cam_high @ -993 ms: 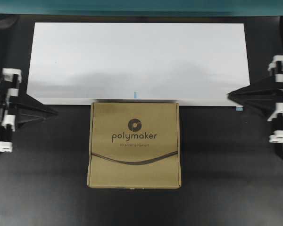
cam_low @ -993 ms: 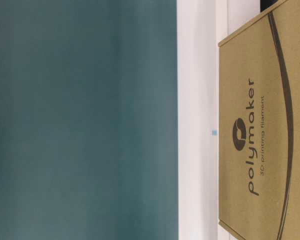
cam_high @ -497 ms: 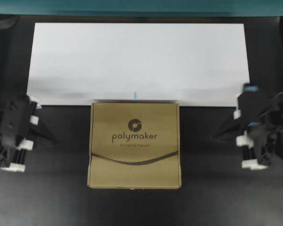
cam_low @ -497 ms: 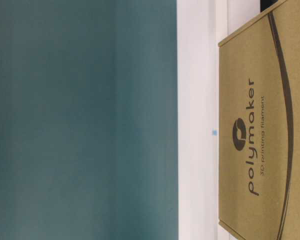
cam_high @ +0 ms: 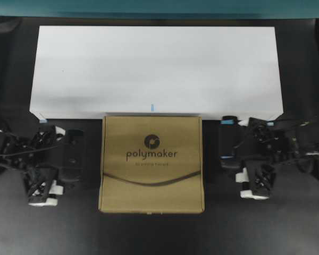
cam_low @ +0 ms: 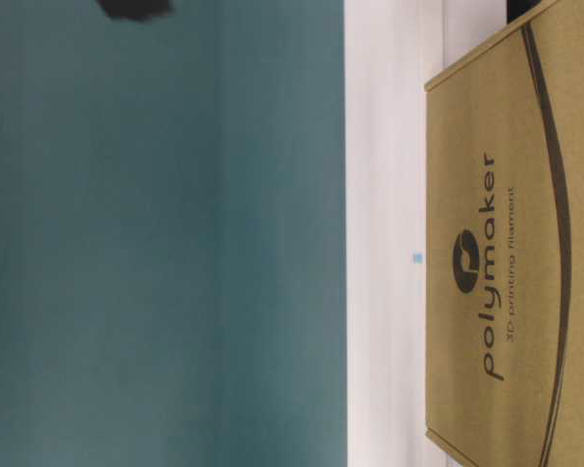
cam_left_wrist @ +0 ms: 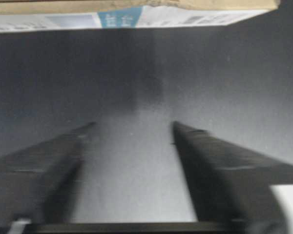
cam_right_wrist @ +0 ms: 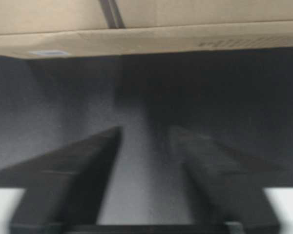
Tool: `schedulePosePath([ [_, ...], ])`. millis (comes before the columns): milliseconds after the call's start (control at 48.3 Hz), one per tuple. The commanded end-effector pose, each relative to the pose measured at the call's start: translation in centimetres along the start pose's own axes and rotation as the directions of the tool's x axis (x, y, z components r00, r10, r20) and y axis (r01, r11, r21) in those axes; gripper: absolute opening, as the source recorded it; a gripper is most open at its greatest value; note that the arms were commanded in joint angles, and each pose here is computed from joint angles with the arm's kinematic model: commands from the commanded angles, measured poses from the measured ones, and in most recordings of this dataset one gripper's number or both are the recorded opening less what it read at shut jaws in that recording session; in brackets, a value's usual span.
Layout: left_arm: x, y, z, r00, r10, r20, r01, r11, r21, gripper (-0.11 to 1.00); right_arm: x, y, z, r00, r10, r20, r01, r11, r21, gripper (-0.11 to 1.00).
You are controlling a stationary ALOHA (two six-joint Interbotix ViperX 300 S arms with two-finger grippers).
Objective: Place the cardboard box on the stand after clamping it between your arms.
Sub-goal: 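Press both grippers against the box sides to clamp it, then lift the clamped box and carry it forward over the white stand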
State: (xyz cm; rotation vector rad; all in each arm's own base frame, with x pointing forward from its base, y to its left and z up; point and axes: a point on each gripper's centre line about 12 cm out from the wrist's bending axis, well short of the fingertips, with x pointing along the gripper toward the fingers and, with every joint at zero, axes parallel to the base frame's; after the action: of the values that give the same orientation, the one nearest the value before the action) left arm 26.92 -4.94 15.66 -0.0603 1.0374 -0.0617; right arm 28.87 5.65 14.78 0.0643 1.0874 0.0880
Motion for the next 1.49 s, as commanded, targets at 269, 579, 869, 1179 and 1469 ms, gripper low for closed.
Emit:
schedulePosePath([
  [269,3.1,-0.6,1.8,1.0,0.002,-0.031,-0.002,1.0,0.001,0.83,4.0,1.9,-0.1,0.998,0.006,-0.066,-0.012,0.997,-0.082,0.82],
  [579,5.2,-0.9,3.4,1.0,0.0,-0.026,0.0,1.0,0.001,0.84,6.4,2.2,1.4,0.999,0.011,-0.034,-0.014,0.997,-0.073,0.82],
  [869,5.9,-1.2,4.5,1.0,-0.007,0.002,0.007,1.0,0.003,0.84,7.2,2.3,3.0,1.0,0.013,-0.01,-0.014,0.997,-0.075,0.82],
  [1179,5.7,-1.4,5.7,0.999,-0.012,0.031,0.011,1.0,0.012,0.84,6.8,2.4,3.1,1.0,0.013,-0.01,-0.014,0.997,-0.079,0.82],
  [1469,2.6,-1.8,8.3,0.995,-0.021,0.094,0.02,1.0,0.017,0.84,3.2,3.2,5.2,0.999,0.029,0.031,-0.027,0.996,-0.086,0.82],
])
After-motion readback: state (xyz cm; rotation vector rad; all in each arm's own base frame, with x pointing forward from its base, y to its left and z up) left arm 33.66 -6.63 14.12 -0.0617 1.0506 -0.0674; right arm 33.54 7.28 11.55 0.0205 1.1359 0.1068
